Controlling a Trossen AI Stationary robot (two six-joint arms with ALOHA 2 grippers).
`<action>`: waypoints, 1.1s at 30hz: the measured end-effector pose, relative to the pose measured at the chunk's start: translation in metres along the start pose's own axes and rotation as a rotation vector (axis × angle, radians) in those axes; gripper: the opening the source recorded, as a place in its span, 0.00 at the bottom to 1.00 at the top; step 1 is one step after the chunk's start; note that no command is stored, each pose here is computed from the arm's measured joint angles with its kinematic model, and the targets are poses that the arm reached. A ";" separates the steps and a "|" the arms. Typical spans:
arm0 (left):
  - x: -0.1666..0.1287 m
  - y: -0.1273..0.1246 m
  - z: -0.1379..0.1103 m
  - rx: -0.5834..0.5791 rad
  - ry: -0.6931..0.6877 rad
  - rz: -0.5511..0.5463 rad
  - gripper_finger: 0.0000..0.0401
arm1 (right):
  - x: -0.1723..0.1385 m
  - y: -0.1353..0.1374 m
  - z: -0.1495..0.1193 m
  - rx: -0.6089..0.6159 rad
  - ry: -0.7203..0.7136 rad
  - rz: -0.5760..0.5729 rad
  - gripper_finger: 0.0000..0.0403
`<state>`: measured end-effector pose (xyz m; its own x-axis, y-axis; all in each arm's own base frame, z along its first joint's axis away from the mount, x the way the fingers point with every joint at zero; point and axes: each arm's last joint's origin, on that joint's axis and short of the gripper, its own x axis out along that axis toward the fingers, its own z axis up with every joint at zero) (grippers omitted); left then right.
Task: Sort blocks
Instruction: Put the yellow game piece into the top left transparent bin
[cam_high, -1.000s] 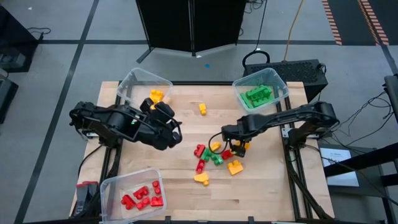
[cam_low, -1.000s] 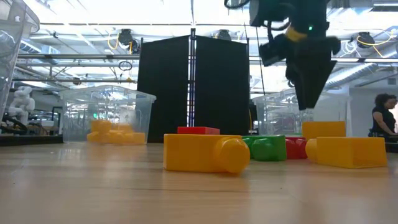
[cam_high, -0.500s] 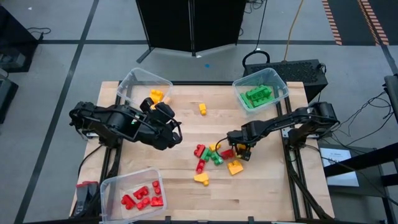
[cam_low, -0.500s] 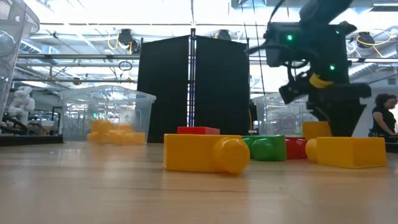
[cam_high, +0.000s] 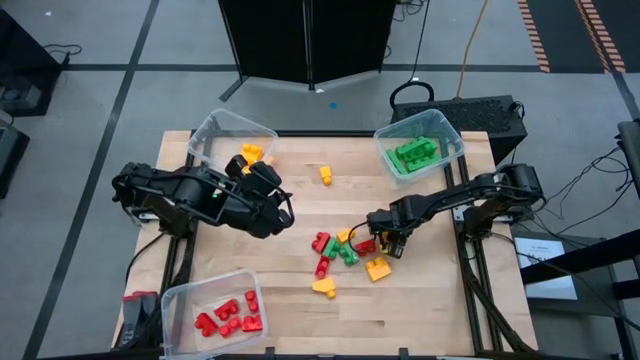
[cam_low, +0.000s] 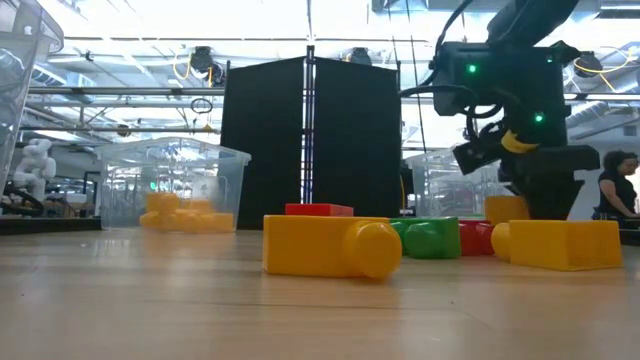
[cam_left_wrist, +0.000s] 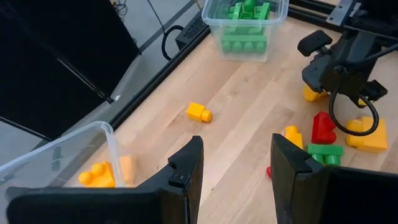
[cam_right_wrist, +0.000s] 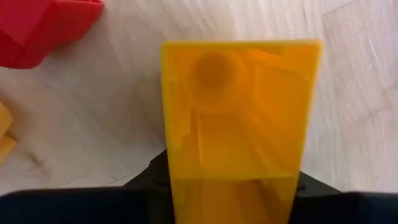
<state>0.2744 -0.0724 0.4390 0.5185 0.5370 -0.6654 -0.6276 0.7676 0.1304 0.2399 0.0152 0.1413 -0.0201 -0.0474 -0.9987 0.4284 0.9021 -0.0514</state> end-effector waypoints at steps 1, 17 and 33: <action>0.000 0.000 0.000 0.000 0.000 0.000 0.27 | -0.001 0.000 0.000 0.000 -0.004 0.002 0.29; 0.000 0.001 0.004 -0.023 -0.101 0.072 0.27 | -0.163 -0.011 0.009 0.022 -0.655 0.103 0.29; 0.002 -0.021 0.055 -0.063 -0.418 -0.169 0.27 | -0.304 -0.045 -0.052 -0.101 -1.355 0.473 0.29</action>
<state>0.3206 -0.0676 0.4754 0.7987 0.5111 -0.3177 -0.5413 0.8408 -0.0082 0.1797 0.0114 0.4476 0.9867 -0.0525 -0.1538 0.0861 0.9715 0.2210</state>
